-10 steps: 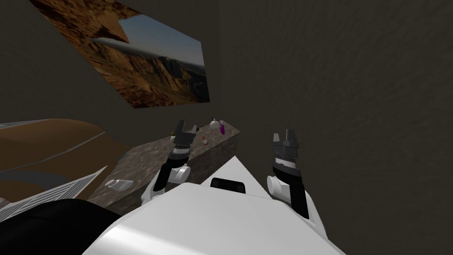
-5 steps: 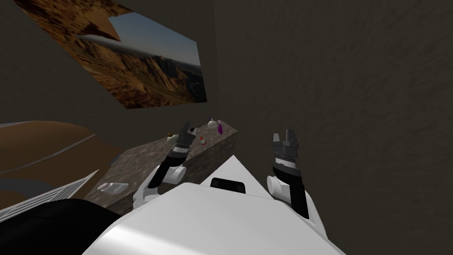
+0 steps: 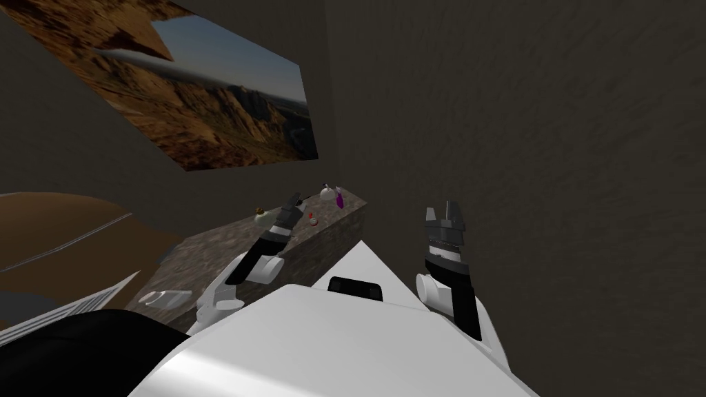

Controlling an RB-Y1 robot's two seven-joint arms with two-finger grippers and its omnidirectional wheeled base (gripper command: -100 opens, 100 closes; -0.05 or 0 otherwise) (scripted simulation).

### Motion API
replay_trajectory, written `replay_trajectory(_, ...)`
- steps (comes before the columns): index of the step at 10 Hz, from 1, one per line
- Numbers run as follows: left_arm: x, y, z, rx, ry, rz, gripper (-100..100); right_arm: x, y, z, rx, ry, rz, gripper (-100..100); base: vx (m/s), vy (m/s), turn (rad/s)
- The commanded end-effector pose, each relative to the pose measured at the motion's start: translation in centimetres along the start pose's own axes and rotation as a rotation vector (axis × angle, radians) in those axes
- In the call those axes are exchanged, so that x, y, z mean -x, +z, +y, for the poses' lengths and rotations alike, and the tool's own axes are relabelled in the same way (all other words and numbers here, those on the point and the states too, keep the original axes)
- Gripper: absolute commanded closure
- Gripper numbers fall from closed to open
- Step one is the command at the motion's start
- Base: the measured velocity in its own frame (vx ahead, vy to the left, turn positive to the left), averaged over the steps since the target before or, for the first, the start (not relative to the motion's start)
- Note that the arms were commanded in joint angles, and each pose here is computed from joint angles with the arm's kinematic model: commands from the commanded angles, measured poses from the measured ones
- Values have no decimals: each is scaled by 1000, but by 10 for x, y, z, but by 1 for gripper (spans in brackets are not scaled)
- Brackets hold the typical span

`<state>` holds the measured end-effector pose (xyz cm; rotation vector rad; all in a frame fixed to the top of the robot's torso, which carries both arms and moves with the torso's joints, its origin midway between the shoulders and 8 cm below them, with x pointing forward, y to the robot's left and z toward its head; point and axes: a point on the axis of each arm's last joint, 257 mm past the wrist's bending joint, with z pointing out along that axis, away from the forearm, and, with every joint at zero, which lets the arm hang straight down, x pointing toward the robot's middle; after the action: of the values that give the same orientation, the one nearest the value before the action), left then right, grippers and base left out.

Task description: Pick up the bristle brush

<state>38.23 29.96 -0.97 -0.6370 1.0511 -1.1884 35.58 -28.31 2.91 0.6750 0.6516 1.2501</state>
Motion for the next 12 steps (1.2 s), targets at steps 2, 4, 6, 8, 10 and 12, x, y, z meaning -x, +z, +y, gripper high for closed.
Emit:
replay_trajectory(2,6,-1,20,78,48,21,-100,0,0,0,0,0,0,0,-11,-6,-51)
replay_trajectory(4,13,-2,37,140,89,38,-100,0,0,0,0,0,0,0,-20,-8,-94)
replay_trajectory(6,14,-3,46,174,90,37,-100,0,0,0,0,0,0,0,-16,-3,-35)
replay_trajectory(8,22,-4,62,238,129,52,-100,0,0,0,0,0,0,0,-16,-2,-108)
replay_trajectory(10,31,-6,76,292,166,66,-100,0,0,0,0,0,0,0,-10,1,-69)
replay_trajectory(12,41,-7,90,349,200,78,-100,0,0,0,0,0,0,0,-22,4,-109)
